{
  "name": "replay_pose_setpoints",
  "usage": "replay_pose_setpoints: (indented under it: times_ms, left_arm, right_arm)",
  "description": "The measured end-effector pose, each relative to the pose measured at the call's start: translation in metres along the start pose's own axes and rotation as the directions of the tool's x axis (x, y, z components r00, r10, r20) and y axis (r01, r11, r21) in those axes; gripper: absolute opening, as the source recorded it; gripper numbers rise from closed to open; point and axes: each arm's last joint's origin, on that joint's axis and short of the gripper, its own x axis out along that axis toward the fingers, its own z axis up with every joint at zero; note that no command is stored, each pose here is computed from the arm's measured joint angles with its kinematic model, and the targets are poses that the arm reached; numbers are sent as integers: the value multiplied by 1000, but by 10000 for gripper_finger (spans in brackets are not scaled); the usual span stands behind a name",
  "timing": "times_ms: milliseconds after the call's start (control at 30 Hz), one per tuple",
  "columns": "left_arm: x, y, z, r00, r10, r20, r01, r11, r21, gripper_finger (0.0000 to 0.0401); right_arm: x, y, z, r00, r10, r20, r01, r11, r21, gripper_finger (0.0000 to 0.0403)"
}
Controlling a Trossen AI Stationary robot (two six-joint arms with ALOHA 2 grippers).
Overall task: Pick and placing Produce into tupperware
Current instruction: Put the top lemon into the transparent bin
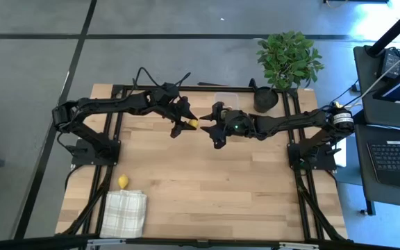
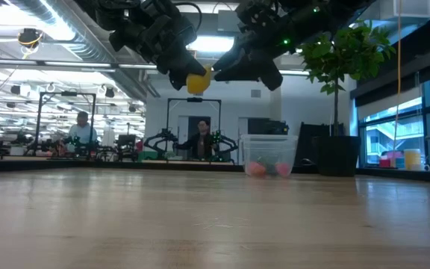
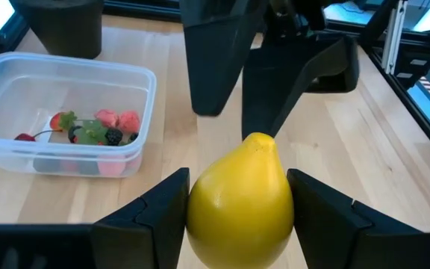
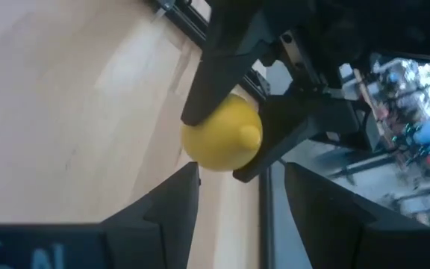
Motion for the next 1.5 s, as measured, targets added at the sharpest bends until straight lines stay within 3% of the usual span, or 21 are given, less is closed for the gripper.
replay_pose_setpoints:
  times_ms: [333,633,767,967,1233,1500]
  left_arm:
    - [0,0,0,1000,0,-3,0,1000,-4,197]
    - [0,0,0,1000,0,-3,0,1000,-4,197]
    - [0,0,1,1000,2,11,-2,1000,4,197]
    - [0,1,3,999,5,31,-5,1000,14,197]
    - [3,-6,7,998,-17,59,15,1000,22,197]
    - [4,-8,14,993,-35,115,34,999,6,197]
  right_arm:
    - [0,0,0,1000,0,8,0,1000,22,216]
    - [0,-1,1,1000,-4,16,4,1000,23,350]
    - [0,-1,1,1000,-6,18,6,1000,28,386]
    - [0,-1,2,1000,-6,27,4,997,77,394]
    - [-1,-1,11,982,50,181,-69,993,101,394]
    - [-3,5,16,979,67,194,-78,995,54,394]
